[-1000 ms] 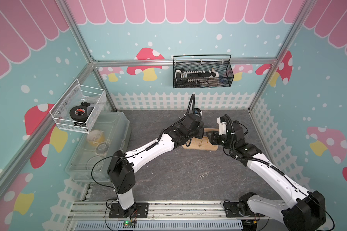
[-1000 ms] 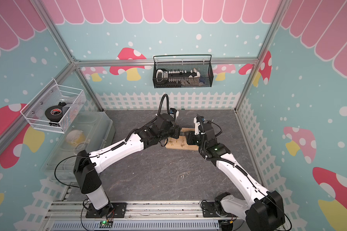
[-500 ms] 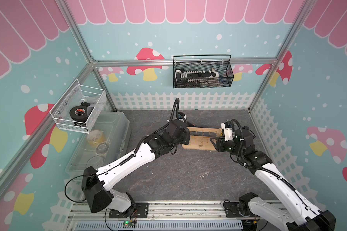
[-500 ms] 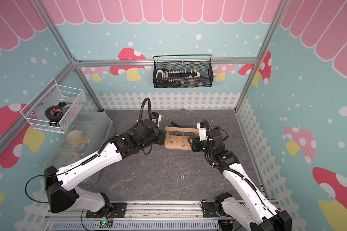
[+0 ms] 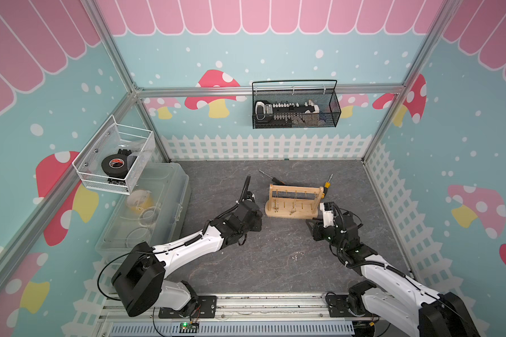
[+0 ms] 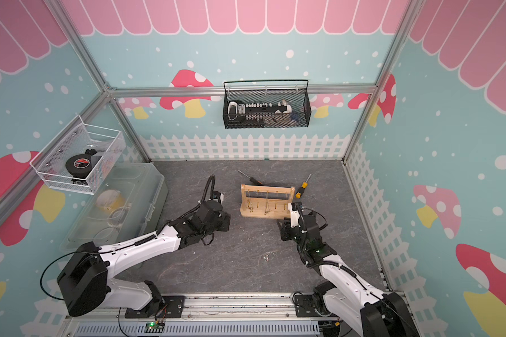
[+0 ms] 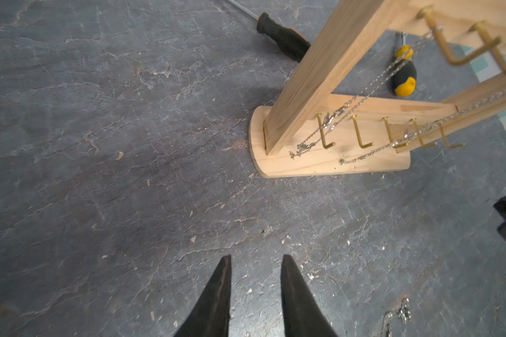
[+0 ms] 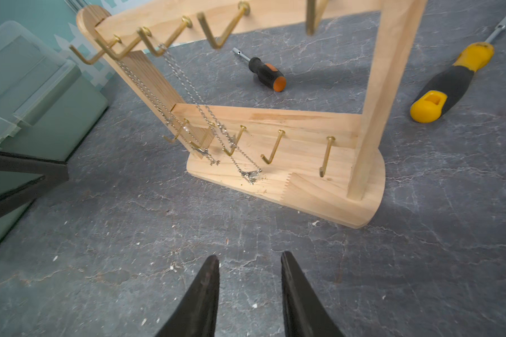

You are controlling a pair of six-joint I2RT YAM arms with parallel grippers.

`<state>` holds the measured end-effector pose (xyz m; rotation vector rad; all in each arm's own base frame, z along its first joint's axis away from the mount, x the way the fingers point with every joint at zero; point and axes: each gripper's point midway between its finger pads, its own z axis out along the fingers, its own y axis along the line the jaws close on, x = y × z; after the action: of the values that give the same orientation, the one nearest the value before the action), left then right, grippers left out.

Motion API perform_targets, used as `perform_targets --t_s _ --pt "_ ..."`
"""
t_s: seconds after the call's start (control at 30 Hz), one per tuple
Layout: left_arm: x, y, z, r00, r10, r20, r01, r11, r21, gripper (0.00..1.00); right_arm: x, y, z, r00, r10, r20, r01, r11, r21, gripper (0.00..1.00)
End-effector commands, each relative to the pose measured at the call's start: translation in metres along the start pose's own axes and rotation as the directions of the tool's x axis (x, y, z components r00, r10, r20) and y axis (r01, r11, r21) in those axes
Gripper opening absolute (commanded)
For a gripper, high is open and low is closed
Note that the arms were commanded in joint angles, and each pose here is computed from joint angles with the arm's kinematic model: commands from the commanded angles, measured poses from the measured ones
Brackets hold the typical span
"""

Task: Hang the necklace on the jewelry display stand
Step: Hang the necklace on the stand.

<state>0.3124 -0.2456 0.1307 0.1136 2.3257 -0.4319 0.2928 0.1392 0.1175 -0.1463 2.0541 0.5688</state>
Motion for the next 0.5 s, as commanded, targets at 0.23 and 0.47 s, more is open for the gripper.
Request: perform_targets --t_s 0.23,0.47 --pt "-0.018 -0.016 0.025 0.997 -0.022 0.079 0.017 0.998 0.063 0.29 -0.060 0.023 0.039 0.955 -0.157 0.250 0.163 0.987 -0.003 0.34" --pt "-0.024 -0.001 0.023 0.996 -0.044 0.084 0.040 0.998 0.048 0.29 -0.065 0.028 0.062 0.952 -0.184 0.244 0.184 0.983 0.024 0.35"
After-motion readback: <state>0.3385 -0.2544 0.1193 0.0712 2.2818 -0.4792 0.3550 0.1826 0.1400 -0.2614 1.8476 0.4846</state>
